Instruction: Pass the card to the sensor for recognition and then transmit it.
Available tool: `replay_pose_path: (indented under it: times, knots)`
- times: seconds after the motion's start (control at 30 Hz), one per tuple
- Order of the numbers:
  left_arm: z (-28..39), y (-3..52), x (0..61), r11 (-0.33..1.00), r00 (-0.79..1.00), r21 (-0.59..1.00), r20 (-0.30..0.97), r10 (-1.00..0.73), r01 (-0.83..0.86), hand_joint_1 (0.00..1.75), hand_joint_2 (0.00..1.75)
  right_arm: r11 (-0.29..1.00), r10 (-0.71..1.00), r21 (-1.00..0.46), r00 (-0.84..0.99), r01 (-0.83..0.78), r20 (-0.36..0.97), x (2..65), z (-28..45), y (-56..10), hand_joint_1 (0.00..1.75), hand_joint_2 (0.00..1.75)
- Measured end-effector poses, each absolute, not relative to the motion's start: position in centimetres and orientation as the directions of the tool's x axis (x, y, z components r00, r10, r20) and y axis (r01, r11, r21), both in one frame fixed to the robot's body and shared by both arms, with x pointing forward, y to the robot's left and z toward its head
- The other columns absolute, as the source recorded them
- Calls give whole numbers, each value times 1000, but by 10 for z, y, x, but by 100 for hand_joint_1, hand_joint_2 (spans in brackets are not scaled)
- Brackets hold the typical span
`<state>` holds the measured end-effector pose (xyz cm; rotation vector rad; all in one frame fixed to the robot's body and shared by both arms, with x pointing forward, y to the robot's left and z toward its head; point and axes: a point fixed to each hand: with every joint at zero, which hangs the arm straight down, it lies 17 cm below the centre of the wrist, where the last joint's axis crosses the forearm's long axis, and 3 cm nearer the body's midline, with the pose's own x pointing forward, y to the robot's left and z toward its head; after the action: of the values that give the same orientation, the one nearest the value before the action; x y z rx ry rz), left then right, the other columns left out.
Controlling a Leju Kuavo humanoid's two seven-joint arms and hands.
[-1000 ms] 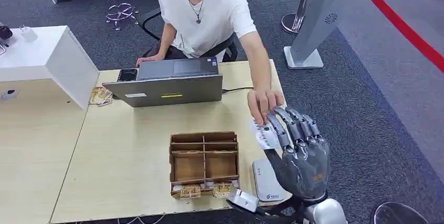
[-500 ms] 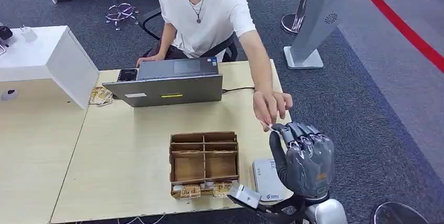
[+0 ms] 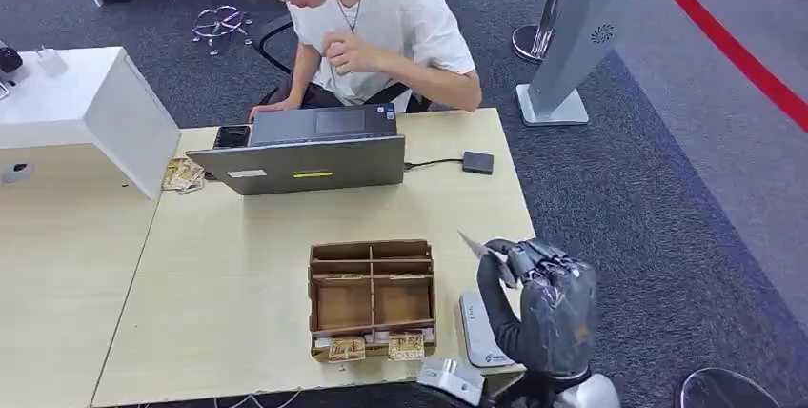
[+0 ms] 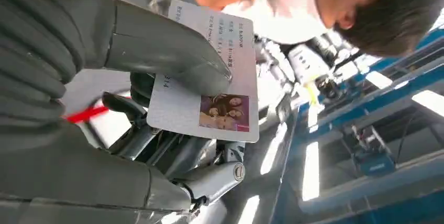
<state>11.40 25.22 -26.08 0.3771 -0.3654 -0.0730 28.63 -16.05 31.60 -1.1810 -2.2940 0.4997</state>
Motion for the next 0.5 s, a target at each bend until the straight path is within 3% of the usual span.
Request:
replay_pose_path:
  times: [0.5]
  knots:
    - [-262,255,109,925,941,381,317,-119,-12,0,0,769,632,-509,-339,386,697,309,198,-185,175,175]
